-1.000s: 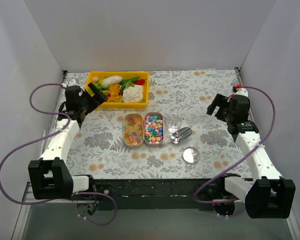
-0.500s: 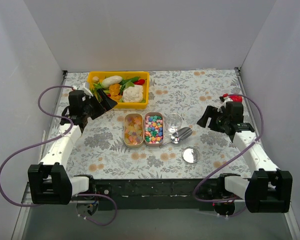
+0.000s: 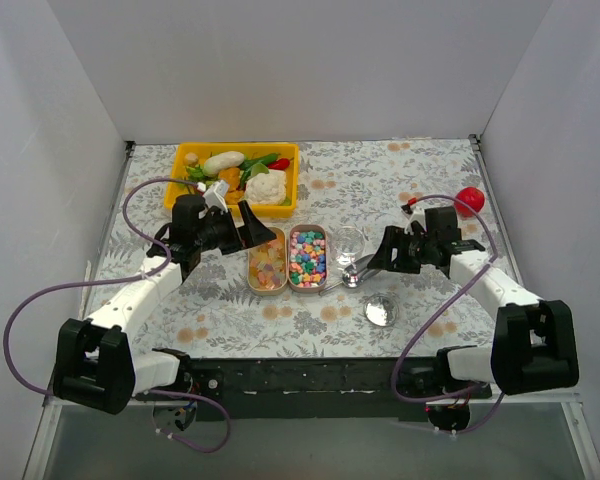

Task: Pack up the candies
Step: Pick up the spatula from the center of the board.

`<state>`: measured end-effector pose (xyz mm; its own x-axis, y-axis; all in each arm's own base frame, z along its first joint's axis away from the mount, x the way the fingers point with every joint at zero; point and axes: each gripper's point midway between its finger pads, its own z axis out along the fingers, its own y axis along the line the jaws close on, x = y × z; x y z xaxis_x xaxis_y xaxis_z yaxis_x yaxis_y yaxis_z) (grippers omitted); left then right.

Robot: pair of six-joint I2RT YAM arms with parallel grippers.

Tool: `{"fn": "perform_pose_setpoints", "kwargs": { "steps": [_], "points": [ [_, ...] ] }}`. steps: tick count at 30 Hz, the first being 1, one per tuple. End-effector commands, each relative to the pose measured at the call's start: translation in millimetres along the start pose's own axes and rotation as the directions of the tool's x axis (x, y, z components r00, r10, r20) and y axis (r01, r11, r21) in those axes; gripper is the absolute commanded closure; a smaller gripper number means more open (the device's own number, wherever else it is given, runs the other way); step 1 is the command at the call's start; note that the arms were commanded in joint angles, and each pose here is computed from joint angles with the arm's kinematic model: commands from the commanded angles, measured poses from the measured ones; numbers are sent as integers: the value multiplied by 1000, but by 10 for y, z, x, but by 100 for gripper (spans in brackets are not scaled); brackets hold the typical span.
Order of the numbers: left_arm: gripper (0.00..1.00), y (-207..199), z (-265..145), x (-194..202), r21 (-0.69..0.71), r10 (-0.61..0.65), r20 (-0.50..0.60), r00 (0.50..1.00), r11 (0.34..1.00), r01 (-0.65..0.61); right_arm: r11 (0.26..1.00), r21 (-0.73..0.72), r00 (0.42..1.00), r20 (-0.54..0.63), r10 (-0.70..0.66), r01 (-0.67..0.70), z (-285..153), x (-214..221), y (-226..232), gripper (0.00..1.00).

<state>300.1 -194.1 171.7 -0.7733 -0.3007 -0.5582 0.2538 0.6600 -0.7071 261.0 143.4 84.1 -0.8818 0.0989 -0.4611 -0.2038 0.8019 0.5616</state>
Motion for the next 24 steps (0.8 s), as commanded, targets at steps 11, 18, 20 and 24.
{"fn": "perform_pose_setpoints", "kwargs": {
  "steps": [11, 18, 20, 24],
  "points": [
    [2, -203, 12, 65, 48, 60, -14, 998, 997, -59, 995, -89, 996, -76, 45, -52, 454, 128, -92, 34],
    [2, -196, -19, 73, 31, 76, -8, 997, 997, -76, 993, -97, 997, 32, 73, -70, 502, -62, -74, 40],
    [2, -204, -20, 75, 34, 78, -9, 997, 996, -78, 990, -102, 994, 43, 105, -101, 528, -124, -64, 43],
    [2, -230, -22, 100, 30, 103, -10, 995, 994, -103, 986, -96, 991, 2, 134, -133, 589, -91, -88, 61]
  ]
}}
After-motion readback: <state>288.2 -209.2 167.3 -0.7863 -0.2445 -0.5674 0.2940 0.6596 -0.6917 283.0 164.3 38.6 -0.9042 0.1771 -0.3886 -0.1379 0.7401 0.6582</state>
